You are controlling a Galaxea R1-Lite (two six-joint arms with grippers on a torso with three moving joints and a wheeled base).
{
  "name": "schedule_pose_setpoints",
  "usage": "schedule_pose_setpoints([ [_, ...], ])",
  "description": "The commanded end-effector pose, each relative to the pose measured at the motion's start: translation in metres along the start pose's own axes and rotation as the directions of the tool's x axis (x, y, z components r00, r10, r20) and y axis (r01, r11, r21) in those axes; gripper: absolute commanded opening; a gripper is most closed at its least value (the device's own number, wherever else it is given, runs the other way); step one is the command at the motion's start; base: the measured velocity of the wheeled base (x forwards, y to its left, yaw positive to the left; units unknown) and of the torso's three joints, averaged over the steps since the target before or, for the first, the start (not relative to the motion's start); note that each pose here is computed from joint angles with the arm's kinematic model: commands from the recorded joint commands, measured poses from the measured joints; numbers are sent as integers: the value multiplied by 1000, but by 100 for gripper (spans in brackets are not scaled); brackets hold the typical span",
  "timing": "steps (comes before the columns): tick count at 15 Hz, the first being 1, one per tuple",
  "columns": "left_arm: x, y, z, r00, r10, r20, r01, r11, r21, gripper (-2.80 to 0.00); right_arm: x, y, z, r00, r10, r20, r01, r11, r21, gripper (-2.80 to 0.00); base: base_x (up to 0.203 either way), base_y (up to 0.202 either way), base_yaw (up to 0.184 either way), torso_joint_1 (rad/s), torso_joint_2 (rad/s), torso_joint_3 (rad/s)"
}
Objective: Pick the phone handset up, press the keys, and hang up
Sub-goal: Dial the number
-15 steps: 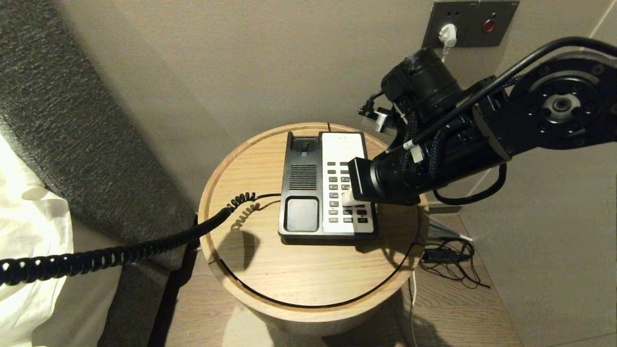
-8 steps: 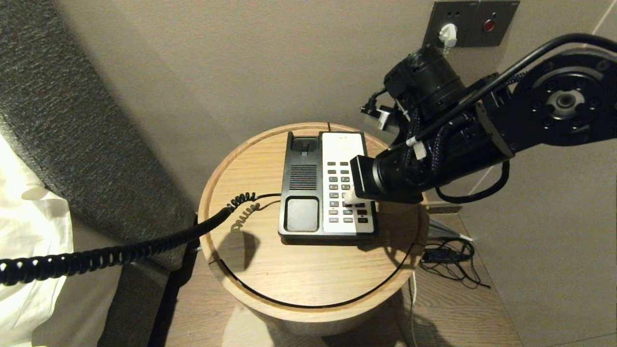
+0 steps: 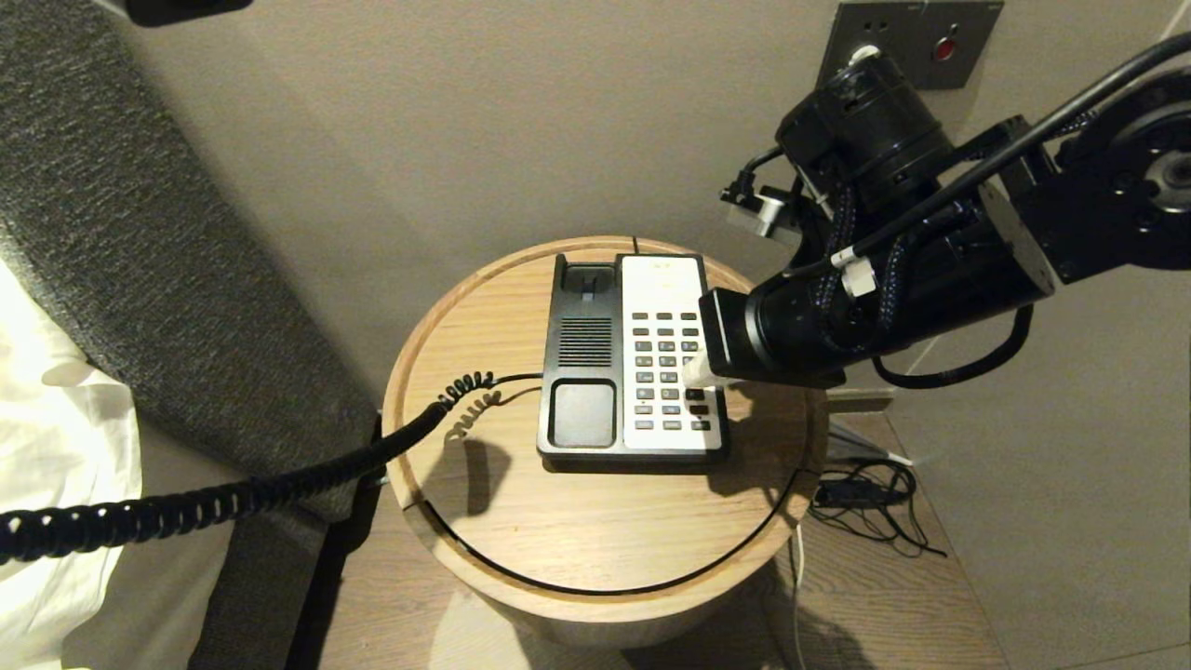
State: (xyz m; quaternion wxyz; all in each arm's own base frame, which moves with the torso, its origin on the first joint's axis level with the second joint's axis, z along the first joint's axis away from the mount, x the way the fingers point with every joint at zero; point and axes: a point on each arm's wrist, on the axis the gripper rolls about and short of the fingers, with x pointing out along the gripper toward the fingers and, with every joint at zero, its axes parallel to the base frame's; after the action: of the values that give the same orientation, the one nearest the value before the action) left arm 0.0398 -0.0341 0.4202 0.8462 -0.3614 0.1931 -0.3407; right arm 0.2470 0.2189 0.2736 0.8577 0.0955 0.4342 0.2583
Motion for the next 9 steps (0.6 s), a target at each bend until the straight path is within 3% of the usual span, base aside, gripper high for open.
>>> schedule_pose_setpoints([
  [1, 3, 2, -1, 1000, 10, -13, -10, 1000, -7, -280, -8, -1, -3, 1000, -4, -8, 4, 1000, 4, -280, 0, 0, 0, 0, 0, 0],
  [9, 6, 1, 0, 1000, 0, -4, 0, 1000, -4, -280, -10, -6, -13, 997, -36, -71, 36, 999, 7, -280, 0, 0, 0, 0, 0, 0],
])
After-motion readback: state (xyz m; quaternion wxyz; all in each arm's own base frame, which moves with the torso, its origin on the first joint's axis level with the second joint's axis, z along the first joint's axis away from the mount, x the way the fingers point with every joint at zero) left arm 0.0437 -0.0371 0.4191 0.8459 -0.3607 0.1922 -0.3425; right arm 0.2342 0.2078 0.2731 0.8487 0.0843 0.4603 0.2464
